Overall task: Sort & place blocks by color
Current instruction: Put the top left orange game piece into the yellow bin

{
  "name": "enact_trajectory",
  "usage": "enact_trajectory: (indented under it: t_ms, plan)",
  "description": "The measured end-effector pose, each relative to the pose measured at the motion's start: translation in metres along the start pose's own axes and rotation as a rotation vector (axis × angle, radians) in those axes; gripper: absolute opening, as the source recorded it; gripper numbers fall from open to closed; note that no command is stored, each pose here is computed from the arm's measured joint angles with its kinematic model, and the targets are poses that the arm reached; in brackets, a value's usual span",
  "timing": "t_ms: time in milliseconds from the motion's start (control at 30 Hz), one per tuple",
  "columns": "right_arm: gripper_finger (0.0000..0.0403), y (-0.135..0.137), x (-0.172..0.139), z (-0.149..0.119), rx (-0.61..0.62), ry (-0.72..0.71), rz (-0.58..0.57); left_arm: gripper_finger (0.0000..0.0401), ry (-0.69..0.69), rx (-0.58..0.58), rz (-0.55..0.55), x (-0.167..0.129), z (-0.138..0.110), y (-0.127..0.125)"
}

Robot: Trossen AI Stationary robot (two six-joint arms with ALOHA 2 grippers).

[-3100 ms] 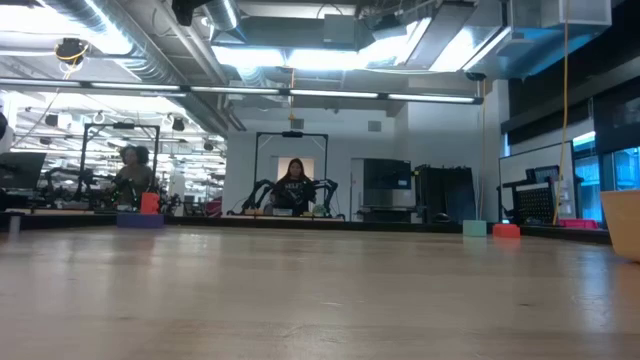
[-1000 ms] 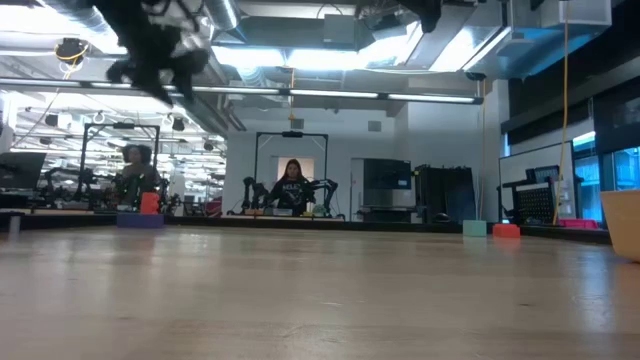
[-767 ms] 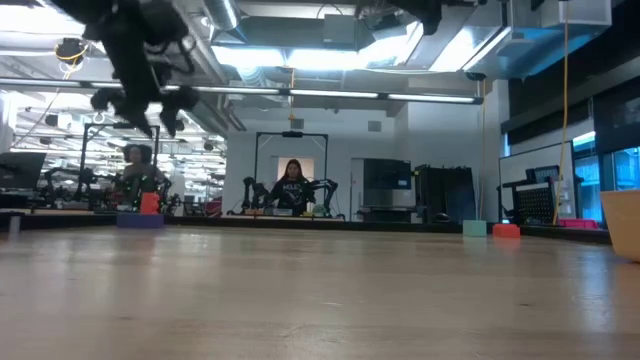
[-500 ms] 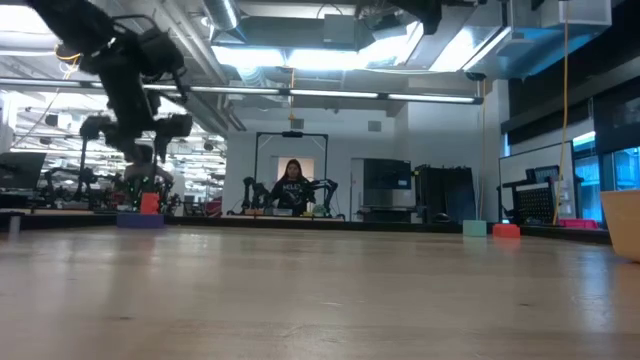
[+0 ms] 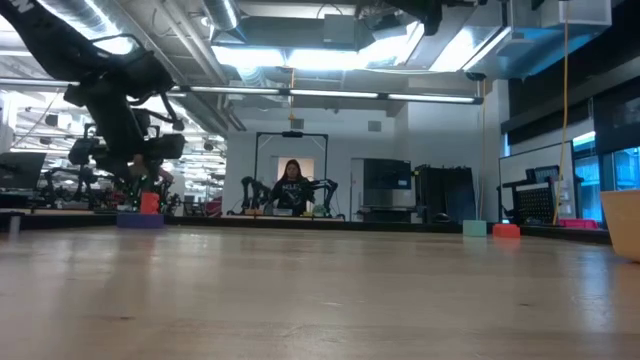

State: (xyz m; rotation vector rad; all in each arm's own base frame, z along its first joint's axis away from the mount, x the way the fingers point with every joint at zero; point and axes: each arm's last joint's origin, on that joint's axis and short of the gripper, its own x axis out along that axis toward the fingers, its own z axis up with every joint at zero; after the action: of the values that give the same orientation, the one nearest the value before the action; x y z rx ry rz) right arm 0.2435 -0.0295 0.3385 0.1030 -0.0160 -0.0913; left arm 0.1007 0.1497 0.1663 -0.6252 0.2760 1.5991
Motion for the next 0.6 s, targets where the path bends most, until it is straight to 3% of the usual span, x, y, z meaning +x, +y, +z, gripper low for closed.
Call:
enact_trajectory:
  t_ms: [167,300,600]
  plan:
    - [0.0227,0.000,0.000,0.000,0.000,0.000,0.000,0.0199,0.083,0.042,-0.064,-0.010,-0.013,-0.006]
    - [0.0227,0.000,0.000,0.000,-0.001,0.000,0.000,0.0199,0.053,0.040,-0.091,-0.024,-0.021,-0.015]
    - [0.0227,0.000,0.000,0.000,-0.001,0.001,0.003,0.0199,-0.005,0.039,0.083,-0.026,-0.031,-0.008]
